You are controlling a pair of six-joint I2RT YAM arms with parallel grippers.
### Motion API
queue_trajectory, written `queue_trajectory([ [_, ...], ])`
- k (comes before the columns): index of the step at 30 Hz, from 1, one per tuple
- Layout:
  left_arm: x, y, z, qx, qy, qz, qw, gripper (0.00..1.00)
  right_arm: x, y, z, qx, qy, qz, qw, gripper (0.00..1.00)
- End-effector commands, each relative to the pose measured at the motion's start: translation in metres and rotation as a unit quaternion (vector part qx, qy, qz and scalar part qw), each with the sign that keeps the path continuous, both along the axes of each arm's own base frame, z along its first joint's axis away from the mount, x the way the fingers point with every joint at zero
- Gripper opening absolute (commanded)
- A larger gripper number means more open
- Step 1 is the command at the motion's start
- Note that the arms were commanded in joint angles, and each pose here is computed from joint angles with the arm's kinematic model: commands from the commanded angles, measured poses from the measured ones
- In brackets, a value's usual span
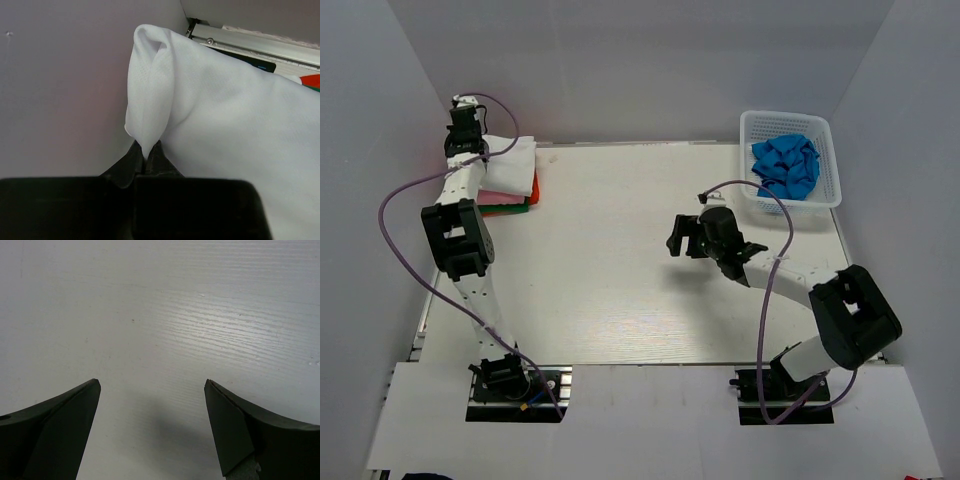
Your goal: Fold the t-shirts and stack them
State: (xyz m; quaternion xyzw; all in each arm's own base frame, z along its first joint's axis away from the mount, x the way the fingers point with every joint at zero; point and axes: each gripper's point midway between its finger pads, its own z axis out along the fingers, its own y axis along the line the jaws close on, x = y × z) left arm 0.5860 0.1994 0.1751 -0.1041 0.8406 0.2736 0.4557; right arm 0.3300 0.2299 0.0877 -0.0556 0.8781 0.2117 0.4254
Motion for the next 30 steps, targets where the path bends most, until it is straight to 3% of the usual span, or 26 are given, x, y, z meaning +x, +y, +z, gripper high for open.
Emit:
queue_trajectory([
  [1,0.007,0.007,0.025,0.003,-0.055,0.011,0.998,0.0,0.015,0.014,0.019,0.02,-0.023,0.011,0.999,0.9],
  [5,0.004,0.011,0.016,0.0,-0.051,0.03,0.998,0.0,0.02,0.018,0.019,0.022,-0.021,0.016,0.999,0.9],
  [6,0.005,0.012,0.014,-0.002,-0.048,0.037,0.998,0.26,0.021,0.018,0.018,0.02,-0.019,0.016,0.999,0.9],
  [7,0.003,0.017,0.015,0.001,-0.048,0.058,0.997,0.37,0.021,0.019,0.018,0.019,-0.02,0.018,0.999,0.9],
  [9,0.0,0.018,0.006,-0.013,-0.031,0.072,0.997,0.55,0.021,0.019,0.017,0.015,-0.016,0.019,1.0,0.9],
  [11,-0.002,0.023,0.01,-0.013,-0.035,0.098,0.994,0.58,0.022,0.02,0.017,0.014,-0.014,0.021,1.0,0.9],
  [14,-0.01,0.02,0.007,-0.047,-0.044,0.131,0.989,0.96,0.021,0.024,0.017,0.019,-0.013,0.032,0.999,0.9],
  [15,-0.014,0.018,0.005,-0.055,-0.041,0.136,0.988,1.0,0.021,0.026,0.017,0.022,-0.011,0.032,0.999,0.9],
  [20,-0.023,-0.01,0.022,-0.101,-0.051,0.128,0.985,1.0,0.022,0.025,0.028,0.032,-0.019,0.026,0.999,0.9],
  [23,-0.026,-0.051,0.053,-0.19,-0.078,0.067,0.976,1.0,0.019,0.024,0.034,0.037,-0.017,0.023,0.999,0.9],
  [24,-0.03,-0.076,0.043,-0.23,-0.065,0.032,0.97,1.0,0.018,0.022,0.037,0.038,-0.017,0.02,0.999,0.9],
  [25,-0.04,-0.092,0.074,-0.245,-0.096,0.007,0.965,1.0,0.016,0.022,0.038,0.038,-0.018,0.02,0.999,0.9],
  [26,-0.053,-0.11,0.051,-0.262,-0.071,-0.006,0.962,1.0,0.011,0.019,0.04,0.041,-0.02,0.02,0.999,0.9],
  [28,-0.064,-0.165,0.056,-0.293,-0.081,-0.058,0.951,1.0,-0.002,0.011,0.025,0.038,-0.004,0.013,0.999,0.9],
  [30,-0.104,-0.231,0.041,-0.33,-0.059,-0.128,0.933,1.0,-0.008,0.005,0.034,0.045,-0.017,0.011,0.999,0.9],
])
